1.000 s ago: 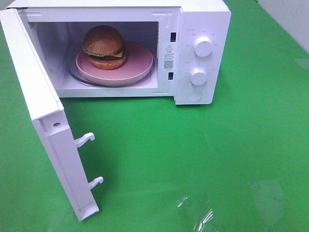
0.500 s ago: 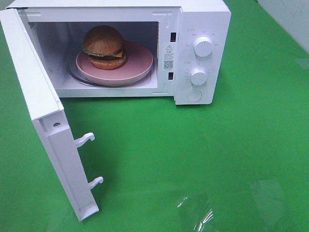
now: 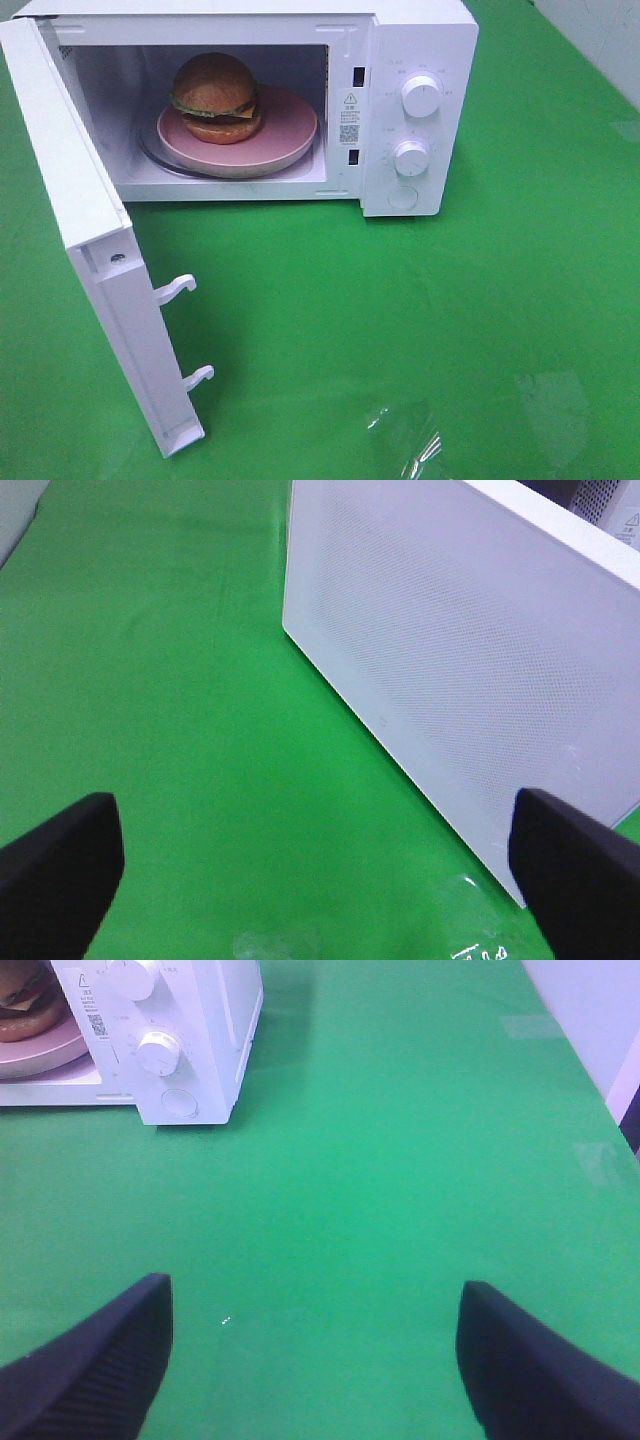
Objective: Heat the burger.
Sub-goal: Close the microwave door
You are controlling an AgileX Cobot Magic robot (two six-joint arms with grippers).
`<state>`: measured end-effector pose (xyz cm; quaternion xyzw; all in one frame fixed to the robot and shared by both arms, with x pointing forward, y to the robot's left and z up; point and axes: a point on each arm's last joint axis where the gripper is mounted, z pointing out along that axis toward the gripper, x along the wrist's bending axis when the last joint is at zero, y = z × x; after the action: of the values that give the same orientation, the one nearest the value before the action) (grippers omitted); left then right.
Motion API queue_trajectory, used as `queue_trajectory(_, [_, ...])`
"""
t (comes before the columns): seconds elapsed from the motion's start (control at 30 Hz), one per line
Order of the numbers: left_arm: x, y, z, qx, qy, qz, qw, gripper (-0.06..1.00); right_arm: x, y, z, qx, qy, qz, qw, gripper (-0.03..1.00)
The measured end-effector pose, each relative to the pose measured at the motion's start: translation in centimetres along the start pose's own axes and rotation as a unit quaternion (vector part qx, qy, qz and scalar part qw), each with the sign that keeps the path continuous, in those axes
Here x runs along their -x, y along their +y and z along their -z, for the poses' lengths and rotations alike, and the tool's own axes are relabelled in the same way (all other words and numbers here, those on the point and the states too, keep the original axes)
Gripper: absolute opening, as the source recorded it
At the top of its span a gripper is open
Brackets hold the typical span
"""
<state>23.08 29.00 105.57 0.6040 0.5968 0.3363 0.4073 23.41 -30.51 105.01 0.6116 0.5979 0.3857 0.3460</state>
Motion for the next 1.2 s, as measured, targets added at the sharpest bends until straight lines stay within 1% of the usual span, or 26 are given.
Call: queue_trajectory(1.2, [0.00,0.00,0.00,0.000,0.000,0.000,1.000,0.96,0.00,0.00,0.00,0.000,0.000,0.000,1.000,0.76])
